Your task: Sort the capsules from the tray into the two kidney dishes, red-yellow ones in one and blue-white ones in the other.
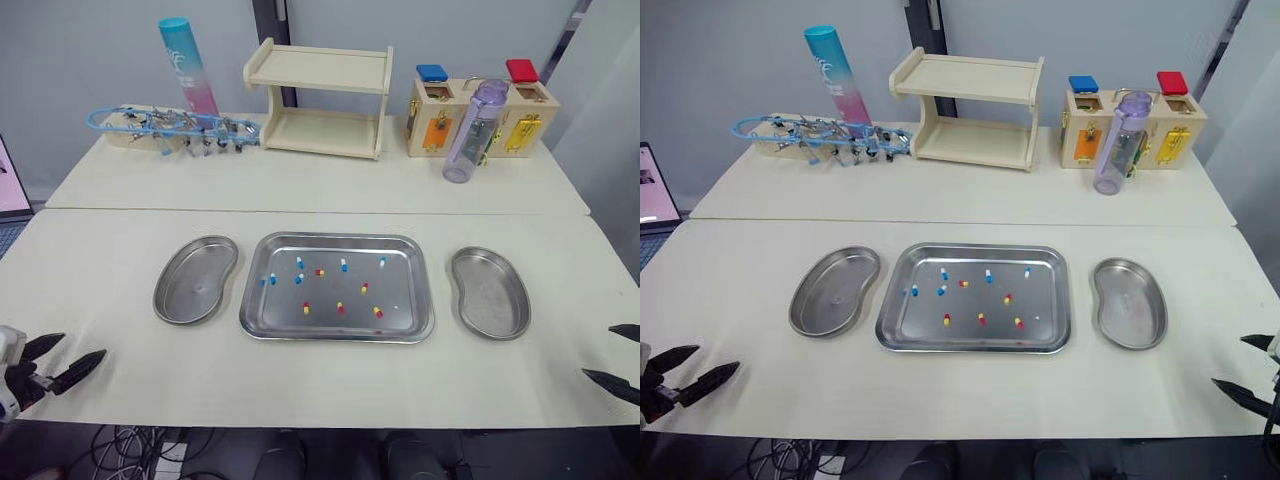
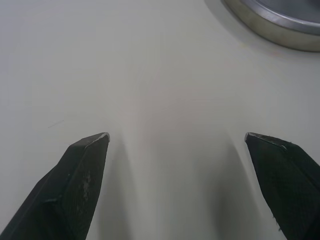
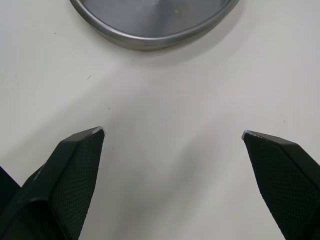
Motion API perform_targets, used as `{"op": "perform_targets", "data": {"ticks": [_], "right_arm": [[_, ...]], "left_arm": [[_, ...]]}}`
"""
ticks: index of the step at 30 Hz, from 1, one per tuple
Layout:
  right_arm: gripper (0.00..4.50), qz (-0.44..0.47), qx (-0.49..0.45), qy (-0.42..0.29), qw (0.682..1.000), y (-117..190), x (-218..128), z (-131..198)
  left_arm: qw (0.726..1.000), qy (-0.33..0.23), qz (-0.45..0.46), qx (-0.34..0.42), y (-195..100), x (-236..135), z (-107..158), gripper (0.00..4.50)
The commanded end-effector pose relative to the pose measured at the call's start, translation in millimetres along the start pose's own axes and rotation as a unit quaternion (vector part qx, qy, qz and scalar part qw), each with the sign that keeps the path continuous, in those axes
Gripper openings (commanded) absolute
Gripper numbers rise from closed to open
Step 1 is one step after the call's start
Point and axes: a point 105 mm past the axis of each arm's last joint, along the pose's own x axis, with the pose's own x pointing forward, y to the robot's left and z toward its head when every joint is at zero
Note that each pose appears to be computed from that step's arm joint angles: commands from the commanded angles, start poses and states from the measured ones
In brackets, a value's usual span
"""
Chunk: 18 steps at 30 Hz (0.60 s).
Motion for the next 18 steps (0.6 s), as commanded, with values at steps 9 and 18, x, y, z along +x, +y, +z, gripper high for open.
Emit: {"op": "perform_targets", "data": {"ticks": [9, 18], "right_arm": [[4.46, -0.005, -0.020, 0.004, 1.000, -12, -9, 5], [4.46, 0.036, -0.052, -0.048, 0.997, -9, 3, 46]], "left_arm": [[0.998, -0.008, -0.058, 0.029, -13, -11, 7, 4.50], [0.976, -0.075, -0.202, 0.031, -103, 12, 31, 4.50]]}}
